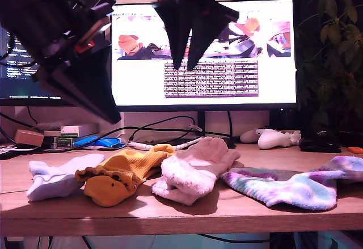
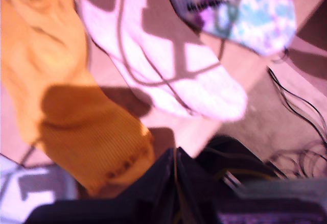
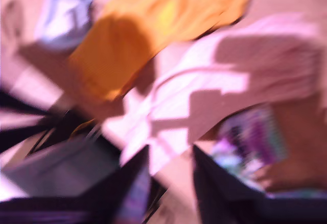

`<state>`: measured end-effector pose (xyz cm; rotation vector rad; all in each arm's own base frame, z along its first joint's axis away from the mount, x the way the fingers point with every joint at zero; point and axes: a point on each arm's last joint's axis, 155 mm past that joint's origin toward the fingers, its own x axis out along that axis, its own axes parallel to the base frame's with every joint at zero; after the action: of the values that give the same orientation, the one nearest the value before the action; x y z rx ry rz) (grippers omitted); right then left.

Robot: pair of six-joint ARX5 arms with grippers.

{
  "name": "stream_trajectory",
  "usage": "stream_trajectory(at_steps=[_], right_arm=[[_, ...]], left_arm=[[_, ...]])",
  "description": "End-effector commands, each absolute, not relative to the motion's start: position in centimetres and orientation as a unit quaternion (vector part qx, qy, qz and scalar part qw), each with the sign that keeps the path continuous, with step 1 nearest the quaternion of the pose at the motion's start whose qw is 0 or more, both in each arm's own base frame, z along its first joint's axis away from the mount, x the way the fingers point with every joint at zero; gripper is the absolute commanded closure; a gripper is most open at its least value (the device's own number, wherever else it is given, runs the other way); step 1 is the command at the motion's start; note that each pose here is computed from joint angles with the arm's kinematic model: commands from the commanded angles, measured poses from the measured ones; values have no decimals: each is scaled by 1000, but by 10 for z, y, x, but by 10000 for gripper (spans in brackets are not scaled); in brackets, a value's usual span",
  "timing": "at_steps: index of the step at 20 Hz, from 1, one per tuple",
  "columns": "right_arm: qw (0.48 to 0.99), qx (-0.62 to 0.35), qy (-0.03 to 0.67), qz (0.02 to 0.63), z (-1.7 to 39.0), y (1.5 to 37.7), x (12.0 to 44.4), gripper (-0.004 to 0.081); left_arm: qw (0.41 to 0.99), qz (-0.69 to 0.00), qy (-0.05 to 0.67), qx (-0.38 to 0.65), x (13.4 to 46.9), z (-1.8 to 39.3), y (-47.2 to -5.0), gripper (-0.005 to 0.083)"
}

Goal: Pair up the socks based on colour and pattern, by placing them on top of one another

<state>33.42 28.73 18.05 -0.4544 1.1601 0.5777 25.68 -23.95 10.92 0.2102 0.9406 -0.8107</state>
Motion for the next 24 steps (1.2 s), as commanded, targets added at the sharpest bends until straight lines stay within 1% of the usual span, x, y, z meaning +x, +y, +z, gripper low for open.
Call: stream_trajectory(at_steps=[1,5,7,11,14,18,19,21,24], right_arm=[[794,-210,514,248,180,281,359,780],[845,-189,438,243,207,281,405,780],[865,-175,407,235,222,273,425,780],[891,-155,358,231,247,259,453,780],[898,-140,335,250,253,258,460,780],[902,-134,325,249,225,251,461,780],[907,-131,313,249,220,250,462,780],[916,-120,282,257,216,248,458,780],[924,-104,254,267,210,233,444,780]], left_arm=[[814,-373,434,97,262,108,-237,793],[841,-356,399,88,286,120,-233,793],[856,-346,377,80,301,128,-229,793],[877,-328,345,66,324,141,-218,793],[880,-322,342,62,328,143,-214,793],[882,-322,339,62,329,144,-214,793],[883,-323,334,63,330,145,-215,793],[888,-327,316,64,335,152,-218,793],[895,-333,289,67,341,164,-221,793]])
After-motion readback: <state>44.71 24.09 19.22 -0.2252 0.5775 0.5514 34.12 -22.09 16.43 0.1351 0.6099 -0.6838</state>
